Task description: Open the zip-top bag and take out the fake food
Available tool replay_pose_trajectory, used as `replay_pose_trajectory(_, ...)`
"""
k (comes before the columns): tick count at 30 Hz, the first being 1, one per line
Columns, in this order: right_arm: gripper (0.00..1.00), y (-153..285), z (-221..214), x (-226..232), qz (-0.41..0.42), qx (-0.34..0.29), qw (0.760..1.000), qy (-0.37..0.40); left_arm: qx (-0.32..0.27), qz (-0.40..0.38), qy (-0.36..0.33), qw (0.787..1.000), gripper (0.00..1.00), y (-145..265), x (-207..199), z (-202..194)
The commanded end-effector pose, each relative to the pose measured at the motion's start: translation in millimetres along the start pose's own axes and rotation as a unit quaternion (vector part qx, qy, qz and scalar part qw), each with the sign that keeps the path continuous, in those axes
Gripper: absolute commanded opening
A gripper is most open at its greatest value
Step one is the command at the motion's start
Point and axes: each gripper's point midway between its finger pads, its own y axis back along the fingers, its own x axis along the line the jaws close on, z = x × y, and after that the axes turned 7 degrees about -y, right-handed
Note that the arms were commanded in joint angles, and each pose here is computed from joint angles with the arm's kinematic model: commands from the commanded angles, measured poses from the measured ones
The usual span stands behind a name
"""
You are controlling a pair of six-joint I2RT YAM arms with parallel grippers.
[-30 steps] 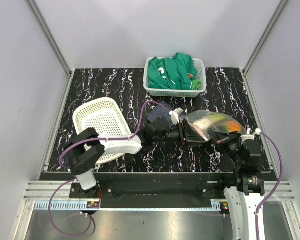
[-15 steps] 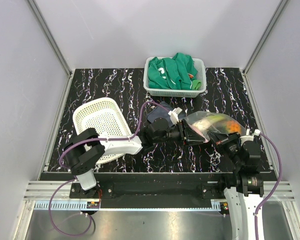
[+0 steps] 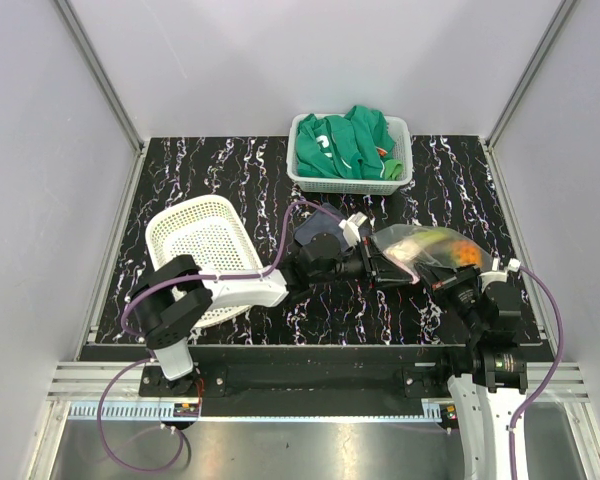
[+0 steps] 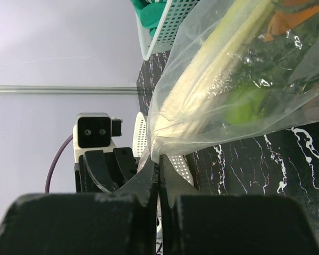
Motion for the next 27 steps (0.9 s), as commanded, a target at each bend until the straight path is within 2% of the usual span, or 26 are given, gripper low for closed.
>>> replay_pose_trajectory(1, 0.0, 4.2, -4.0, 21.9, 0.042, 0.013, 0.999, 0.008, -0.01, -0.024, -0.017, 1.0, 0.01, -1.8, -18.8, 5.8)
replay_pose_trajectory(4, 0.01, 4.6, -7.7, 19.0, 0.028, 0.025, 0.999, -0.001, -0.01, -0.026, -0.018, 0.999, 0.0, -1.2, -18.1, 5.2)
replay_pose_trajectory(6, 0.13, 7.6, -8.2, 18.0, 0.01, 0.026, 1.0, -0.004, -0.009, -0.031, -0.019, 0.999, 0.0, -0.2, -20.1, 4.5)
replay_pose_trajectory(7, 0.29, 7.2, -10.4, 11.2, -0.01, 0.034, 0.999, -0.009, -0.006, -0.033, -0.021, 0.999, 0.0, 0.2, -22.2, 3.7)
replay_pose_trajectory(8, 0.33, 7.9, -11.6, 10.8, -0.014, 0.039, 0.999, -0.002, -0.006, -0.031, -0.022, 0.999, 0.0, 0.4, -21.8, 3.8)
replay_pose_trajectory(11, 0.42, 12.0, -17.8, 9.4, -0.036, 0.06, 0.998, 0.002, -0.011, -0.029, -0.024, 0.999, 0.0, 3.0, -22.7, 5.7)
replay_pose_trajectory(15, 0.49, 21.6, -20.7, 12.4, -0.035, 0.059, 0.998, -0.002, -0.012, -0.029, -0.023, 0.999, 0.0, 3.8, -23.1, 6.6)
replay_pose_trajectory(18, 0.61, 25.6, -22.2, 3.7, -0.056, 0.057, 0.997, -0.018, -0.013, -0.033, -0.016, 0.999, 0.0, 5.9, -21.8, 5.5)
replay_pose_trajectory(21, 0.62, 27.3, -22.5, -11.0, -0.089, 0.052, 0.994, -0.036, -0.016, -0.039, -0.013, 0.999, 0.0, 10.8, -24.3, 5.0)
replay_pose_trajectory(27, 0.59, 25.0, -21.4, -9.0, -0.09, 0.046, 0.992, -0.072, -0.021, -0.04, -0.012, 0.999, 0.0, 17.0, -25.8, 3.3)
